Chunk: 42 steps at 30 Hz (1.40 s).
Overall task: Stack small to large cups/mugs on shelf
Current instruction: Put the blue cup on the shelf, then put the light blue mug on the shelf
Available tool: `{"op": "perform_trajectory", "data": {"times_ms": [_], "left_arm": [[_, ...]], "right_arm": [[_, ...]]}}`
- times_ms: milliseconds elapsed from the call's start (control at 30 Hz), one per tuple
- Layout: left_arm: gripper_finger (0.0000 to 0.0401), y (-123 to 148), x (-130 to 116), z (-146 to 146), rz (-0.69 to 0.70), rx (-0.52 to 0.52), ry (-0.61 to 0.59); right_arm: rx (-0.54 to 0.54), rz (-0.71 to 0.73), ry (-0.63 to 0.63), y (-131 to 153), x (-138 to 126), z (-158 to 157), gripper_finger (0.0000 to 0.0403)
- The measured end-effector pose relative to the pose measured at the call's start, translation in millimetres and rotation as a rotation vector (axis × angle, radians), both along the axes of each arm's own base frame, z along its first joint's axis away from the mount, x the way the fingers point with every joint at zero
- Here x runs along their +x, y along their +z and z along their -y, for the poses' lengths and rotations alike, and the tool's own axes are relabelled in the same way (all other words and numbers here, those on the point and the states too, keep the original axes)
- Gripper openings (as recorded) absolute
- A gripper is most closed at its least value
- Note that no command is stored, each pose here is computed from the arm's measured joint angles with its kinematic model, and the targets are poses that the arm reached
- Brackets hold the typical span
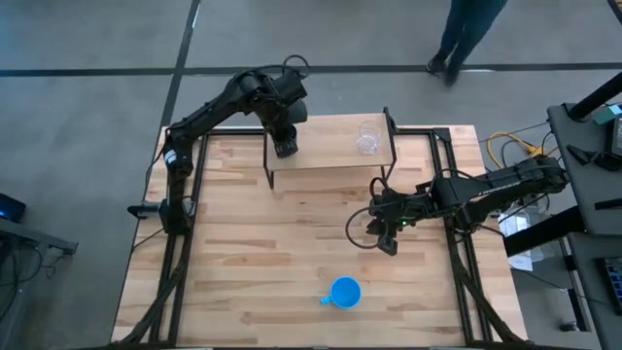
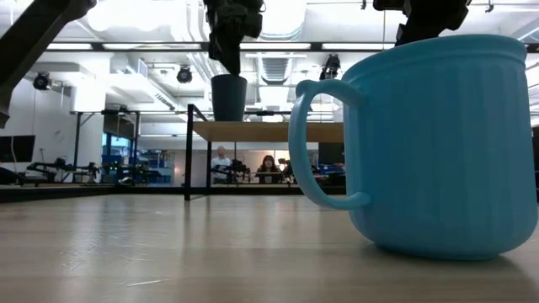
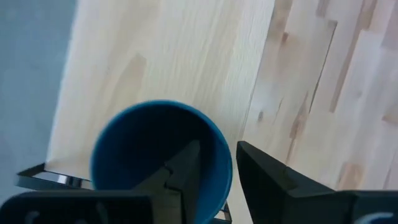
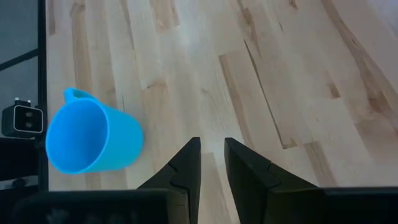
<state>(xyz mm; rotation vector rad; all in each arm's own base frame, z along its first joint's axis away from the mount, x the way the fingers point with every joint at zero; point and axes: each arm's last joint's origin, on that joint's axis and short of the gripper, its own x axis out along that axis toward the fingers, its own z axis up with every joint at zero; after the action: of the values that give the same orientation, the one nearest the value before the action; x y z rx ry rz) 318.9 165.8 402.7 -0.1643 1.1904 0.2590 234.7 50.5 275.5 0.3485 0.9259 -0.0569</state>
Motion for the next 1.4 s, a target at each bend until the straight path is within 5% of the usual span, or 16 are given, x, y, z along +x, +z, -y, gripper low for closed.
{"op": "perform_trajectory", "data": {"times_ms": [800, 1400], "left_arm": [[0.0093, 81, -64, 46, 0.308, 0.077, 0.071], [0.0093, 97, -88, 80, 0.344, 0.033, 0.054]], "right_arm": [[0.02, 0.017, -0.017, 3, 2, 0, 0.0068], [0.043, 0.231, 0.064, 73, 7, -12, 0.0068]]}}
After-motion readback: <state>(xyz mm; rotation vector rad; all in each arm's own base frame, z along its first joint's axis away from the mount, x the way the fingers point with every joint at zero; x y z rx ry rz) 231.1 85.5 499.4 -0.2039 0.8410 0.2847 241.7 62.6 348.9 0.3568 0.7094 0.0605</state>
